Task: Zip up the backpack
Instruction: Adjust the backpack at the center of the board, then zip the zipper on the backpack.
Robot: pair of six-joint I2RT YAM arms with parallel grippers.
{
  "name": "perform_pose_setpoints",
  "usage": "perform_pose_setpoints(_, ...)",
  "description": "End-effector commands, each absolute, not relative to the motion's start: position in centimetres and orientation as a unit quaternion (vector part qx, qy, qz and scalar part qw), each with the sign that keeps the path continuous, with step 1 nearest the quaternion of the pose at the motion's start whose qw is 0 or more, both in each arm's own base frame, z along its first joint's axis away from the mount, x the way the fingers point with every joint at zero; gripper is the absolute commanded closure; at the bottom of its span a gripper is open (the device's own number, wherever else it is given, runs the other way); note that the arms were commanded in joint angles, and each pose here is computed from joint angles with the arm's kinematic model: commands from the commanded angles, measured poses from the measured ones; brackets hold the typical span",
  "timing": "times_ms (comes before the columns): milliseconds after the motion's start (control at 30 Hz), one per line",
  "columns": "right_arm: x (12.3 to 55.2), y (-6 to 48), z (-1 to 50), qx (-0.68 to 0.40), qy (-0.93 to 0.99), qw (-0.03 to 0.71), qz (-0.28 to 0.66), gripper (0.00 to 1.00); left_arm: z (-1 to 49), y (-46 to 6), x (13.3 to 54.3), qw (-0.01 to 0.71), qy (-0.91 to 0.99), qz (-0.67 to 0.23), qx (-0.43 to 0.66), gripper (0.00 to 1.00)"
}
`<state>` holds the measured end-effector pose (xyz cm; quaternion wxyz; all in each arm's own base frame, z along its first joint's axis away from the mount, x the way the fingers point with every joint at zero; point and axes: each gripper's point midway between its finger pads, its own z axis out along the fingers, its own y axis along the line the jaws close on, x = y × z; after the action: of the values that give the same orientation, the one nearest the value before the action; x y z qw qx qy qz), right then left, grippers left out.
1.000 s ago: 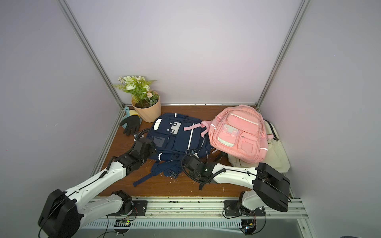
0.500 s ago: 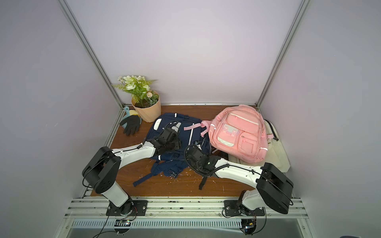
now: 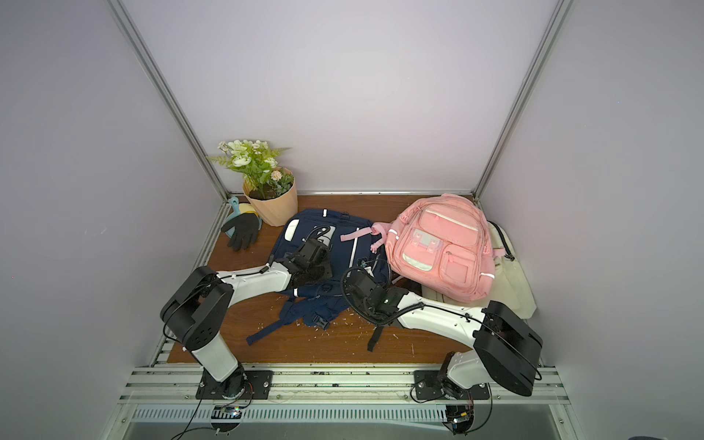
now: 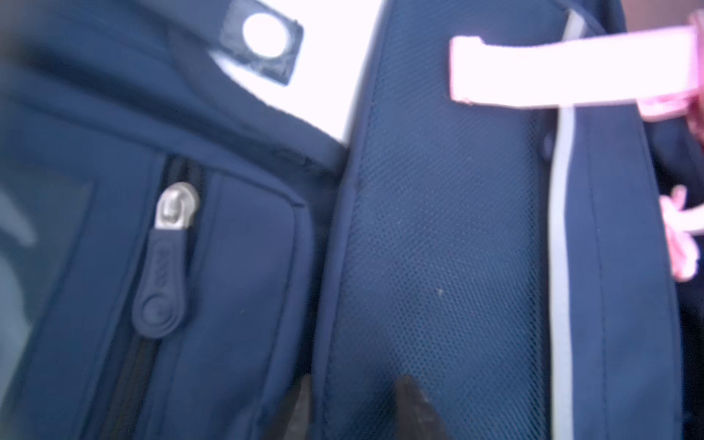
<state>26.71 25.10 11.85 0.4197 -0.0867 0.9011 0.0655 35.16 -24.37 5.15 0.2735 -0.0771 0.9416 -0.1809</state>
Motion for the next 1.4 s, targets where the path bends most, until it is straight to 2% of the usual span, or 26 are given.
perform_pose_setpoints(0,27.4,26.8,14.8,-0.076,0.885,0.444,0.119,0.47,4.1,-24.9,34.0,0.254,0.946,-0.191,-0.07,0.77)
perform_pose_setpoints(100,27.1,28.6,15.3,-0.102,0.876,0.444,0.157,0.44,4.5,-24.8,33.9,0.259,0.943,-0.197,-0.074,0.88)
perform_pose_setpoints(300,27.4,31.0,14.9,-0.141,0.869,0.443,0.171,0.43,5.3,-24.2,33.6,0.27,0.939,-0.195,-0.08,1.0)
perform_pose_setpoints(567,28.8,31.2,12.0,-0.153,0.883,0.43,0.106,0.45,6.0,-23.7,33.2,0.278,0.937,-0.193,-0.081,1.0)
perform_pose_setpoints(667,28.9,31.1,10.9,-0.155,0.889,0.42,0.094,0.51,6.4,-23.6,33.3,0.283,0.936,-0.192,-0.081,1.0)
perform_pose_setpoints(800,28.6,30.7,10.2,-0.152,0.893,0.413,0.089,0.65,6.8,-23.3,33.3,0.29,0.936,-0.185,-0.08,1.0)
perform_pose_setpoints(1000,28.6,29.1,12.0,-0.135,0.889,0.432,0.075,0.84,7.7,-22.2,33.3,0.308,0.934,-0.166,-0.079,1.0)
perform_pose_setpoints(1367,29.0,22.8,14.9,-0.06,0.884,0.462,0.03,0.94,10.5,-17.7,32.6,0.361,0.922,-0.096,-0.099,1.0)
